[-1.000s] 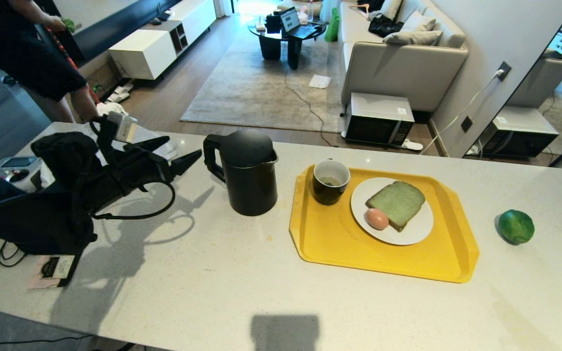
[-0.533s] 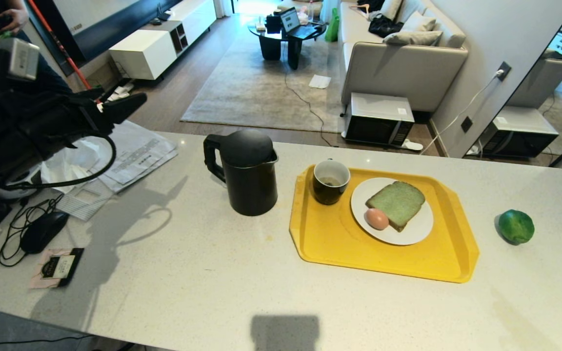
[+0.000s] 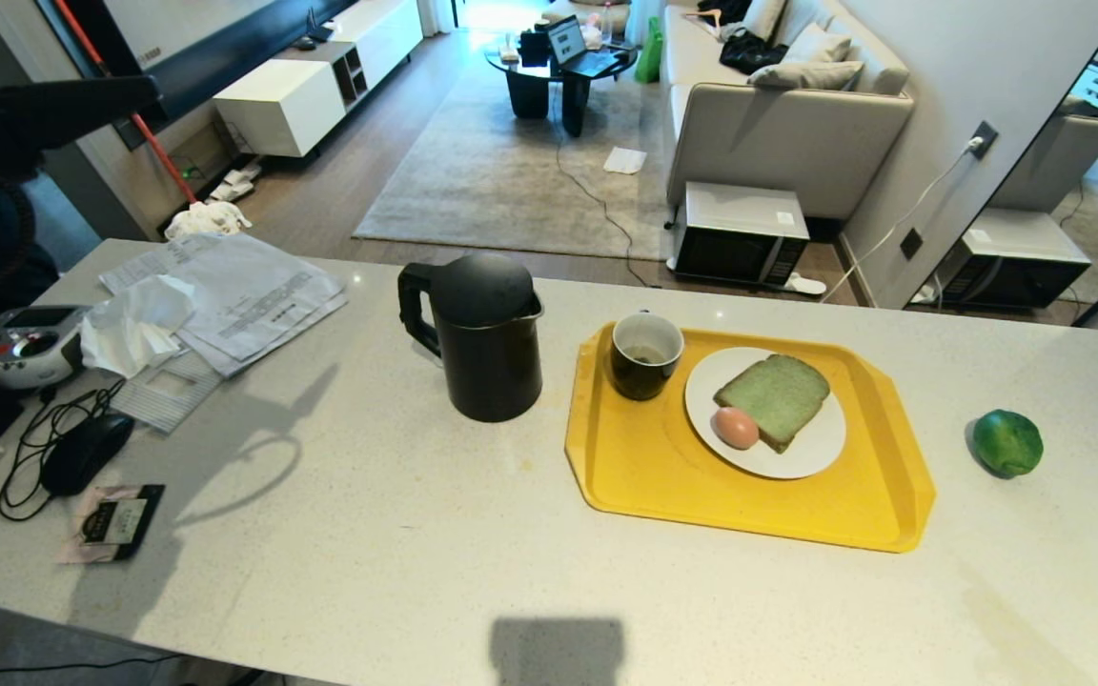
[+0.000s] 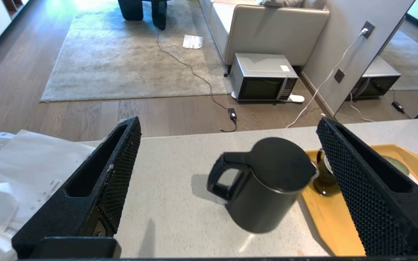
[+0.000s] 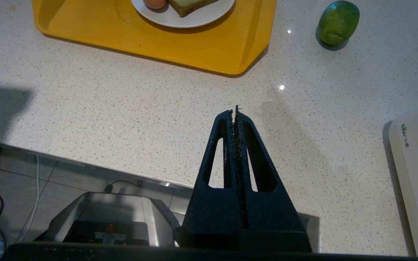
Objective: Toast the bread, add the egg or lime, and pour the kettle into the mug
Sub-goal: Pick up the kettle
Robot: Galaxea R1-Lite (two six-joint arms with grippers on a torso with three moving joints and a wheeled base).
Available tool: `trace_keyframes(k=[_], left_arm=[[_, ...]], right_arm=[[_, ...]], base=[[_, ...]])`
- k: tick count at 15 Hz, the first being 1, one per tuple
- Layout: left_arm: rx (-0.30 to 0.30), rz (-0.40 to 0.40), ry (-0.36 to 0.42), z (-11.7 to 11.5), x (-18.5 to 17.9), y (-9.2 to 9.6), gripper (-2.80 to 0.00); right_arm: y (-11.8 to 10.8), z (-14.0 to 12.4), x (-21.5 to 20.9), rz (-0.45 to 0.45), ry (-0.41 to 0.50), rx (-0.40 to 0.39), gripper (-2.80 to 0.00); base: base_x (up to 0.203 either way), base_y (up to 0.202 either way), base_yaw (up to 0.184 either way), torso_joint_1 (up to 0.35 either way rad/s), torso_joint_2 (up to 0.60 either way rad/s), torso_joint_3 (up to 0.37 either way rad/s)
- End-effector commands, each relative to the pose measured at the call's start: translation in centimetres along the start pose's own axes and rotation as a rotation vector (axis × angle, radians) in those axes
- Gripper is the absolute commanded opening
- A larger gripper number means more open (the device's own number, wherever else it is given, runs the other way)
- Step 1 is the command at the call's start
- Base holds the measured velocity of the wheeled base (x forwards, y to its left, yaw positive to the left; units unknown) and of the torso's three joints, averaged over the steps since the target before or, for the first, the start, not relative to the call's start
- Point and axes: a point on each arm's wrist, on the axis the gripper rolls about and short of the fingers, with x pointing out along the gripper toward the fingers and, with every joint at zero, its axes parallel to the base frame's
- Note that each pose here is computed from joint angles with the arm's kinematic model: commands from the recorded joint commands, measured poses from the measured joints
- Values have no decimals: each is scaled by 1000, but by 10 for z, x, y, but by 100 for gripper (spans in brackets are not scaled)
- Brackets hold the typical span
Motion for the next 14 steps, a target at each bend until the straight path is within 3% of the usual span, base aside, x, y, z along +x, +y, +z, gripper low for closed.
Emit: trace_keyframes(k=[1,3,9,14], left_arm=[[16,25,-24,11,-34,-17,0],[4,84,6,12,-42,-19,0],[8,102,-7,17,-41,-19,0],[4,71,-5,16,-37,-23,0]], right_arm=[[0,0,0,1,1,0,-280],[0,0,0,1,2,-1,-280],[0,0,0,1,1,-1,-280],[0,0,0,1,1,0,-280]], base=[[0,0,0,0,0,0],[0,0,0,0,0,0],[0,0,0,0,0,0],[155,0,-1,8,0,7]])
